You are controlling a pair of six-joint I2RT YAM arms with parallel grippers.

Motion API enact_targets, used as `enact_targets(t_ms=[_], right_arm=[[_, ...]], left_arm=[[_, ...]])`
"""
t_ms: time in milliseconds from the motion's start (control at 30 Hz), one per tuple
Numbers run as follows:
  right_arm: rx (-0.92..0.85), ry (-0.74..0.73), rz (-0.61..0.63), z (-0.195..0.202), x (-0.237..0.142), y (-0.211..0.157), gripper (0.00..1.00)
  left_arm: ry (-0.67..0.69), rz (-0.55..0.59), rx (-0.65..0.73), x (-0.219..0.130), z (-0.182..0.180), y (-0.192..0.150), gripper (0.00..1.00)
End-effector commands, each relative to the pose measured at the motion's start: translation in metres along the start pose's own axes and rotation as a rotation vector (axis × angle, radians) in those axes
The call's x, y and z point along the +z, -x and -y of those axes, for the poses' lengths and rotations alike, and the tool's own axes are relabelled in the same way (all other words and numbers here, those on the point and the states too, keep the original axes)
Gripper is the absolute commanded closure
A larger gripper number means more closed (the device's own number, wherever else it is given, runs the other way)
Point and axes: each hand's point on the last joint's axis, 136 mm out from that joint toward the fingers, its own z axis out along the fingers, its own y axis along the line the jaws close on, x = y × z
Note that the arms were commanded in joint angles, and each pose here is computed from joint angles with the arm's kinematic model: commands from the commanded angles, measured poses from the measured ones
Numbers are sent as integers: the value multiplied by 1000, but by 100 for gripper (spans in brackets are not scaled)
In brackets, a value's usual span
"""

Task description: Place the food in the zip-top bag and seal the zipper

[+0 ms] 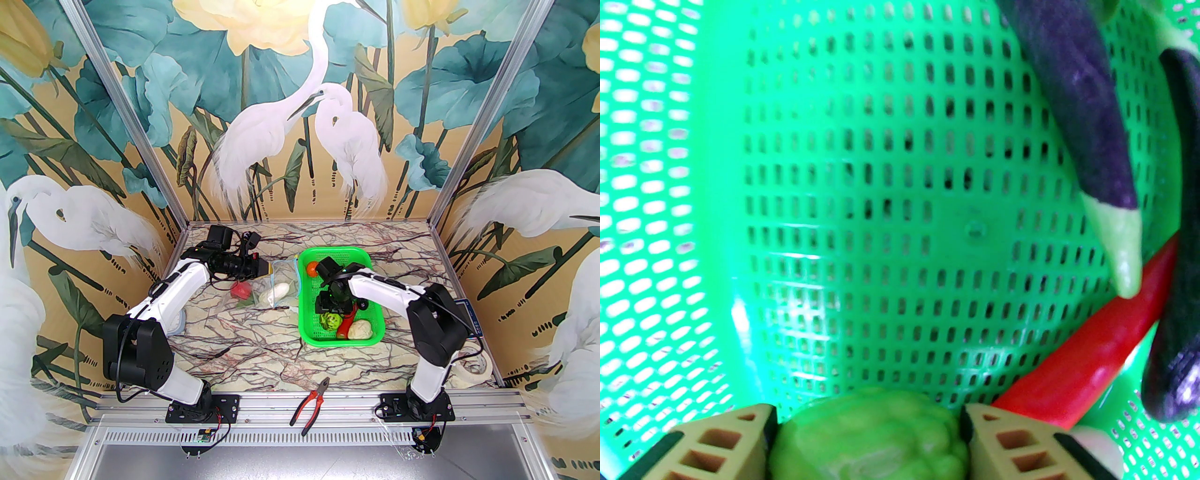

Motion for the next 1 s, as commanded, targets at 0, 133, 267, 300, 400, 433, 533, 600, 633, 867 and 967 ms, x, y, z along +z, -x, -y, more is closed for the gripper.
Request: enact_targets(t_ms=[0, 133, 267, 300, 400, 433, 533, 600, 633, 867, 967], right_arm=[[21, 48, 158, -11, -38, 32, 49], [40, 92, 293, -21, -72, 62, 49], [58, 181, 399, -40, -101, 88, 49], [60, 211, 413, -47, -105, 93, 49], [71, 313, 453, -69, -118, 106, 49], [74, 343, 465, -76, -121, 110, 49], [88, 416, 489, -95, -126, 119, 49], [88, 446, 490, -106, -125, 121, 48], [86, 458, 485, -112, -123, 122, 48], [60, 532, 431, -156, -101, 118, 45], [51, 541, 422, -168, -95, 119, 40]], left_arm=[[-16, 16, 28, -3, 5, 3, 98], [-17, 19, 30, -4, 6, 5, 98], [-19, 22, 32, -4, 7, 6, 98], [-21, 24, 32, -4, 8, 7, 98], [-23, 29, 35, -5, 10, 9, 98], [-24, 32, 37, -5, 10, 11, 98], [-28, 36, 39, -6, 12, 13, 98], [-31, 39, 40, -6, 13, 15, 98], [-35, 41, 40, -7, 14, 16, 98], [-58, 50, 42, -8, 20, 20, 98], [-69, 53, 43, -8, 23, 21, 98]])
